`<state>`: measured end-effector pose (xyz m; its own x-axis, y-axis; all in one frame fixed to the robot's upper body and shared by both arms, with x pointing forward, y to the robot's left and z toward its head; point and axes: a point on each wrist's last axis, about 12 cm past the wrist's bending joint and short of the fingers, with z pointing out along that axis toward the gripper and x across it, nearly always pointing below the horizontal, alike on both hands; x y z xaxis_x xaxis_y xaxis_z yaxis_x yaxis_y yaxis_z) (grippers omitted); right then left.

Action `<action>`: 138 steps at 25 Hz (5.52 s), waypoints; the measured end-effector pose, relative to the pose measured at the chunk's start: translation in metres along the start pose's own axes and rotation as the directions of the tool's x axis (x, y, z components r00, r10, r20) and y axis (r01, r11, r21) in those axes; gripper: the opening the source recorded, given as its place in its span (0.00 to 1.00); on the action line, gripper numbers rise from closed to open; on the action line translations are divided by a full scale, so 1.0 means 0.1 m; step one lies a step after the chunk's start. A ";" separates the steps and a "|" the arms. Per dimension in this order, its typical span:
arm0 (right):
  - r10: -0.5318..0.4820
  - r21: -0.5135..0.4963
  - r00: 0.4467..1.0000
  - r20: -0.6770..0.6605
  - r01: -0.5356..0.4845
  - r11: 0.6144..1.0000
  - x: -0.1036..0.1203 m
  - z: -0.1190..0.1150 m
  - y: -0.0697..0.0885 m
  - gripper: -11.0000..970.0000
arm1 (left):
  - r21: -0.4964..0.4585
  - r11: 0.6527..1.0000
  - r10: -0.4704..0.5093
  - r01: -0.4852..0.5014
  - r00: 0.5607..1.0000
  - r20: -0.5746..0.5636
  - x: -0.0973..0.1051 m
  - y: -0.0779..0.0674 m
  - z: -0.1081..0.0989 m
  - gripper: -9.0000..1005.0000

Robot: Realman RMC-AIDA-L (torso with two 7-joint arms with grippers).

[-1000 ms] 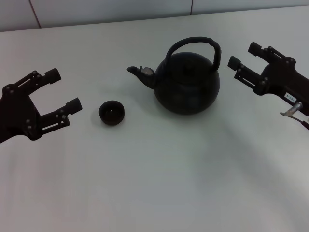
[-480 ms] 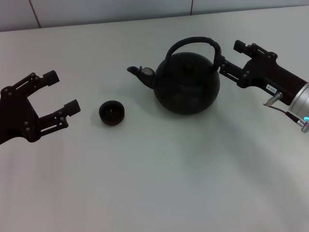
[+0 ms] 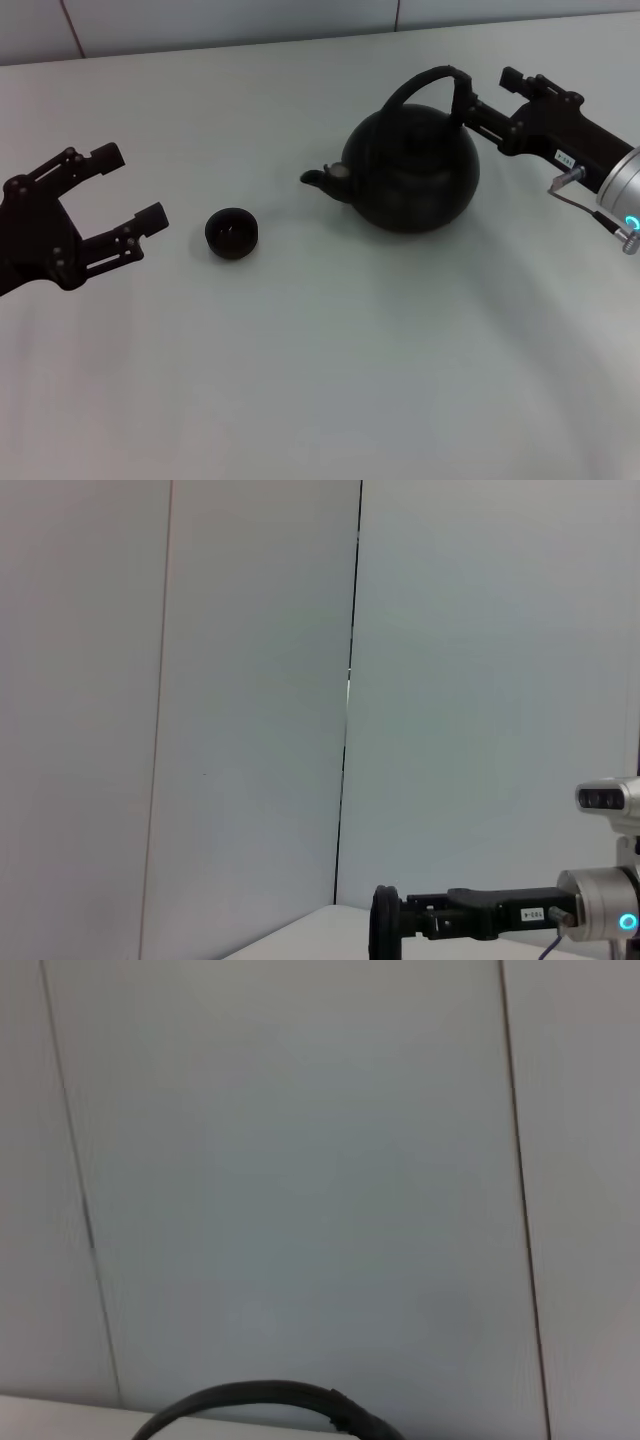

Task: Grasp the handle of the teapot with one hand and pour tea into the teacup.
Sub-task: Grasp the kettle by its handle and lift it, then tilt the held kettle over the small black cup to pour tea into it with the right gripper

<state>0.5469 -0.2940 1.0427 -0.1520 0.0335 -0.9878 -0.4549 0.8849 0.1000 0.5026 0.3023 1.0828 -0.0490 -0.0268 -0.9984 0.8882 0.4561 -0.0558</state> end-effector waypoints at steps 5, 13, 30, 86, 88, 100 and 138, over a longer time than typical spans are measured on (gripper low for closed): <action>0.001 -0.005 1.000 -0.002 -0.001 1.000 -0.01 0.04 0.00 0.60 | -0.007 1.000 0.001 -0.001 1.000 -0.004 0.00 0.01 0.01 0.86; -0.003 -0.005 1.000 -0.023 0.003 1.000 -0.02 0.12 0.00 0.59 | -0.019 1.000 0.002 -0.002 1.000 -0.011 0.01 0.03 0.04 0.86; -0.041 -0.023 0.999 -0.034 0.040 0.999 -0.03 0.19 0.03 0.35 | -0.035 0.999 0.013 -0.014 1.000 -0.021 0.00 0.06 0.05 0.86; -0.279 -0.191 0.958 0.062 0.286 0.939 -0.53 0.78 0.29 0.12 | -0.063 0.998 0.025 -0.028 0.999 -0.039 0.03 0.07 0.01 0.86; -0.298 -0.204 0.952 0.063 0.305 0.930 -0.56 0.81 0.31 0.12 | -0.063 0.998 0.025 -0.028 0.999 -0.039 0.03 0.07 0.01 0.86; -0.420 -0.258 0.906 0.051 0.418 0.871 -0.68 1.02 0.42 0.12 | -0.066 0.997 0.023 -0.026 0.999 -0.040 0.04 0.07 0.00 0.86; -0.427 -0.249 0.897 0.118 0.443 0.861 -0.84 1.04 0.45 0.12 | -0.108 0.994 0.030 -0.034 0.999 -0.039 0.05 0.09 0.00 0.86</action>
<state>0.6305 -0.2084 1.1180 0.1611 -0.2928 -0.9425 -0.6777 0.6614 -0.3213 0.5108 0.3064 1.0771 -0.0402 0.0221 -0.9989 0.8349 0.5500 -0.0215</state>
